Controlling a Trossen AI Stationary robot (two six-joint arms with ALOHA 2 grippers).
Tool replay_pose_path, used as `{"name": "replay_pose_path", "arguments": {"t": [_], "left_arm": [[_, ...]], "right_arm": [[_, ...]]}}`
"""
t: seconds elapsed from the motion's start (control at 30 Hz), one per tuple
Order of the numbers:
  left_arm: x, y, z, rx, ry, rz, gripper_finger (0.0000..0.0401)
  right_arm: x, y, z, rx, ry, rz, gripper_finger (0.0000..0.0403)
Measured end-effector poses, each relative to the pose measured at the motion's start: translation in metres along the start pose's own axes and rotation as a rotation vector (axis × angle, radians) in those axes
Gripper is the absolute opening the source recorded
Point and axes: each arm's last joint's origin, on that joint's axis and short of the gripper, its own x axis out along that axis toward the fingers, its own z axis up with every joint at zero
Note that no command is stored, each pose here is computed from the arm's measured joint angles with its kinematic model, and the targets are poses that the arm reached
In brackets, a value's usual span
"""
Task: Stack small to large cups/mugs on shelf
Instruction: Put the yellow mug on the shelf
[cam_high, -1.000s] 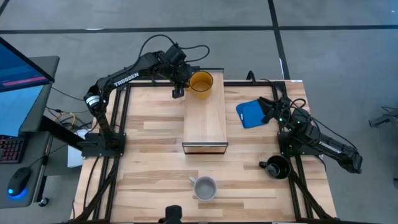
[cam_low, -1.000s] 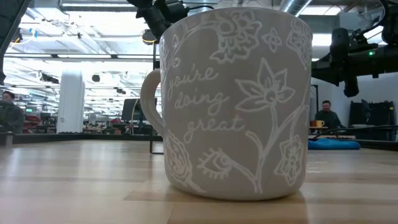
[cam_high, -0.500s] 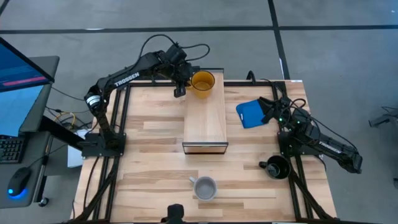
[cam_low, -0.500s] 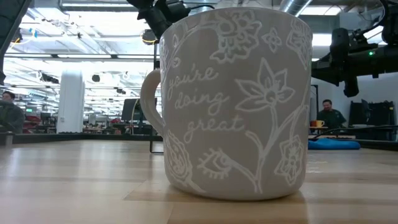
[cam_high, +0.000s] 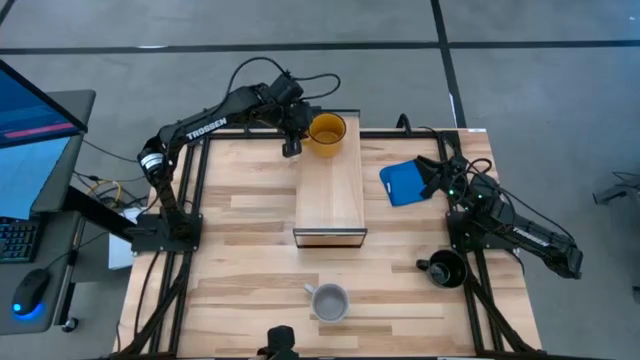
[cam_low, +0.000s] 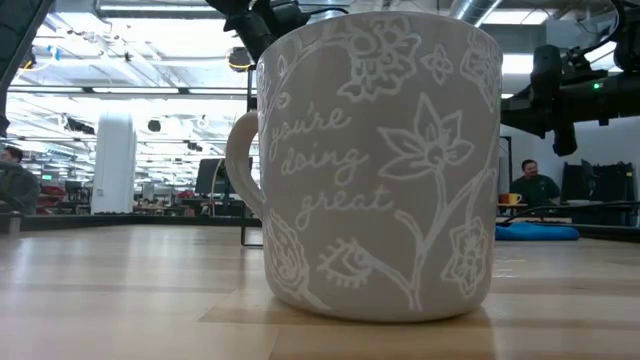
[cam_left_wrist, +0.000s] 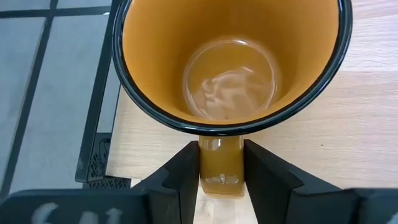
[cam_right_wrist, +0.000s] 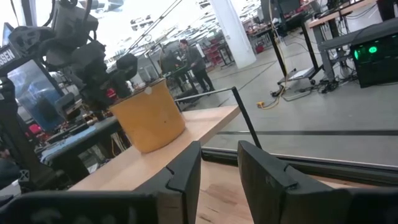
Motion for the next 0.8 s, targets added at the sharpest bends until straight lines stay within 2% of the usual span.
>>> {"name": "replay_pose_path", "arguments": {"t": [0.4, 0.8], "left_arm": [[0.0011, 0.0011, -0.0015, 0.026, 0.03, 0.032, 0.0115], [0.0019, 0.0024, 0.0027, 0.07, -0.013, 0.046, 0.0157]], "right_arm": [[0.0, 0.0, 0.0, 0.0, 0.0, 0.0, 0.0128], [0.0, 0.0, 0.0, -0.001, 0.001, 0.0, 0.0128]]}}
